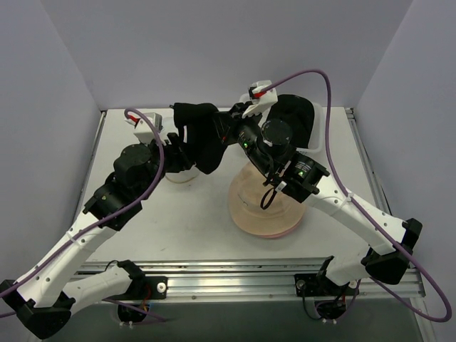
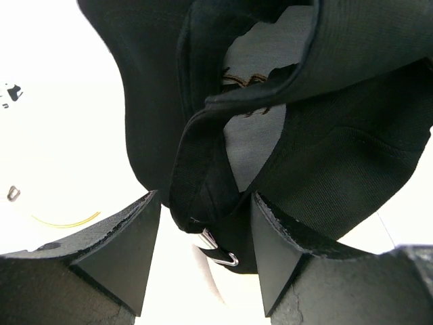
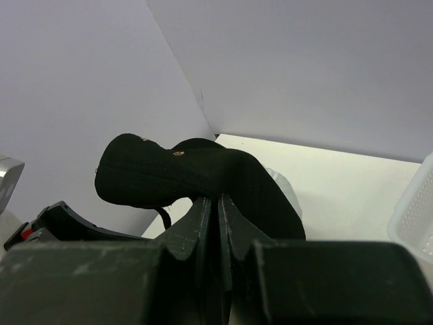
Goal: Stack the hats
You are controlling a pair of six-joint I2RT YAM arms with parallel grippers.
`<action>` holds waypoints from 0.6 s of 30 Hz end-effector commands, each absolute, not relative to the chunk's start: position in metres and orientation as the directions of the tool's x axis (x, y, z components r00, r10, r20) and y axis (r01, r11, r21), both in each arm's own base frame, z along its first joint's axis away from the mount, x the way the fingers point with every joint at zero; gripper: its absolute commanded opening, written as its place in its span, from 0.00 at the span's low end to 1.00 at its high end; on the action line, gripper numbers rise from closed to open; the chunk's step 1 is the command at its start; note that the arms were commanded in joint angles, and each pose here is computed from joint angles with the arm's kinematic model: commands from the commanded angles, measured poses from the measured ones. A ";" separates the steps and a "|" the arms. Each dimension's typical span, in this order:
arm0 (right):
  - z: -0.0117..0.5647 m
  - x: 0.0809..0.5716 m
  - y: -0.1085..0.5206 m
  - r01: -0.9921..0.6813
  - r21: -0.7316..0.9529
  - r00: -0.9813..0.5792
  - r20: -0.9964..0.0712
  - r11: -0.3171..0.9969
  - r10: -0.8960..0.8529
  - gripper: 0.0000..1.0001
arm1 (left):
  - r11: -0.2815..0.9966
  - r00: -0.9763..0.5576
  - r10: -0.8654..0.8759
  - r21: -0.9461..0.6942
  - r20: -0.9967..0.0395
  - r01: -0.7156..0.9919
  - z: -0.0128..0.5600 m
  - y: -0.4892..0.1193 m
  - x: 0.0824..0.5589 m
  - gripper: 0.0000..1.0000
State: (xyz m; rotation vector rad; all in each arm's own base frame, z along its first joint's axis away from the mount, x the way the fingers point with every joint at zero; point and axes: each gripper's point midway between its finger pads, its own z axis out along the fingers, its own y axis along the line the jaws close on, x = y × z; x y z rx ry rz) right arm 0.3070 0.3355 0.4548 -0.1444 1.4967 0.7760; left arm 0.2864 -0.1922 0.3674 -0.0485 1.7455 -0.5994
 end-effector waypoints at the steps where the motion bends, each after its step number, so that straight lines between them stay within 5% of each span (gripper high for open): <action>1: 0.497 0.299 0.318 -0.546 0.398 -0.031 -0.889 0.737 0.458 0.00 | 0.871 -0.198 -0.372 -0.415 -0.907 0.263 0.383 -0.178 0.287 0.64; 18: 0.491 0.301 0.325 -0.554 0.403 -0.045 -0.888 0.729 0.457 0.00 | 0.871 -0.197 -0.356 -0.401 -0.914 0.285 0.382 -0.182 0.290 0.62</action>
